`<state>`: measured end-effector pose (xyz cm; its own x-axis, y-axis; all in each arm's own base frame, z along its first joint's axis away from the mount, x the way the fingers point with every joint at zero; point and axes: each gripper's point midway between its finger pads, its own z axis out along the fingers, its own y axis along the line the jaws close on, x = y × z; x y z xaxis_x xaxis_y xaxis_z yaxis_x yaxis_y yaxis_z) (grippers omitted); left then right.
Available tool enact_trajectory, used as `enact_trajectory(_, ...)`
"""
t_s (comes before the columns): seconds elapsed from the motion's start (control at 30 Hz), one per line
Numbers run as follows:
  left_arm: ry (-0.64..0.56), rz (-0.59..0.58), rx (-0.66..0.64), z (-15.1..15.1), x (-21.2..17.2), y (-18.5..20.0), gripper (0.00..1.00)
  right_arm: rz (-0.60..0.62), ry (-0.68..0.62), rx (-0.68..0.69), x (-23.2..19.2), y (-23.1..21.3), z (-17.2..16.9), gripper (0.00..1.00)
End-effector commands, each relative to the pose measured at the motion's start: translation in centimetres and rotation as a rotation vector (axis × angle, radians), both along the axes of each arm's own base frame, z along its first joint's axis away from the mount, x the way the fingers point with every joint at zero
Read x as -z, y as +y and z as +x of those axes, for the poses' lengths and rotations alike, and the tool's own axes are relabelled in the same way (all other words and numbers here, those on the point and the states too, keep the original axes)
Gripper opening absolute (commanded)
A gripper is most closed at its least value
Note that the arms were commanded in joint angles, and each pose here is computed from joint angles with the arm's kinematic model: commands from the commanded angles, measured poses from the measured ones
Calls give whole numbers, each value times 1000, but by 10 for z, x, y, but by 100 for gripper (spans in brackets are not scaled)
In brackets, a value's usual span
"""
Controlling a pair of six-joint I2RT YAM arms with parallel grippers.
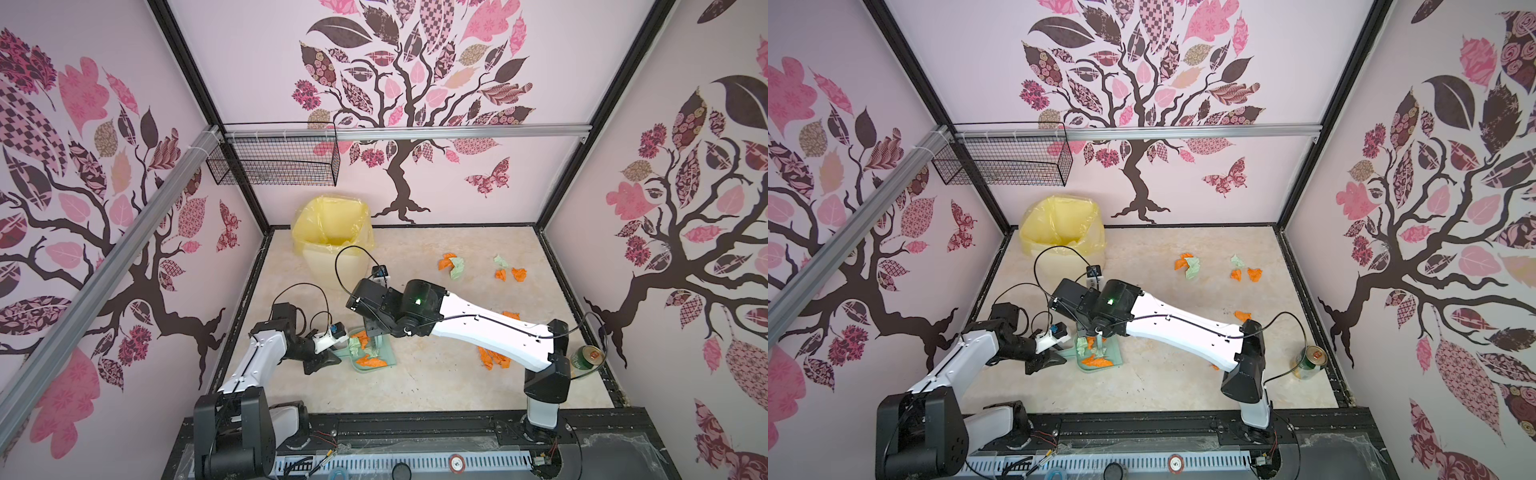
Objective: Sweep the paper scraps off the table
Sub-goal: 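Brush the remaining nearby scraps into the dustpan with the right gripper, then lift the full dustpan toward the bin with the left gripper while the right withdraws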
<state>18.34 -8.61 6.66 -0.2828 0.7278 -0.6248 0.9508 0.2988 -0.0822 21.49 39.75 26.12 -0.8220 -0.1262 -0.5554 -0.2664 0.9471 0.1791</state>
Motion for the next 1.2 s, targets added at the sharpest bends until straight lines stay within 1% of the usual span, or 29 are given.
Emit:
enact_trajectory(0.0, -18, -43, -7, 8, -14, -5, 0, -57, -58, 4, -19, -17, 10, 0)
enact_trajectory(0.13, -41, -77, -26, 16, -32, -8, 0, -109, -74, 15, -22, -31, 13, 0)
enact_trajectory(0.3, -77, -156, -57, 34, -62, -15, 0, -87, -103, 34, -40, -44, 15, 0)
enact_trajectory(0.47, -115, -176, -79, 46, -79, -15, 0, -99, -161, 99, -64, -76, 22, 0)
enact_trajectory(0.6, -124, -175, -81, 47, -84, -15, 0, -57, -235, 178, -106, -119, 30, 0)
enact_trajectory(0.7, -121, -166, -78, 45, -84, -14, 0, 4, -299, 226, -139, -150, 31, 0)
enact_trajectory(0.83, -117, -146, -82, 42, -81, -12, 0, 80, -364, 241, -170, -174, 27, 0)
enact_trajectory(0.9, -124, -146, -83, 41, -86, -12, 0, 70, -376, 257, -173, -186, 26, 0)
enact_trajectory(0.97, -133, -148, -85, 40, -93, -13, 0, 29, -366, 286, -166, -200, 29, 0)
enact_trajectory(1.03, -144, -148, -88, 40, -102, -13, 0, -16, -353, 305, -153, -210, 31, 0)
enact_trajectory(1.17, -173, -139, -91, 40, -121, -12, 0, -41, -326, 315, -128, -218, 35, 0)
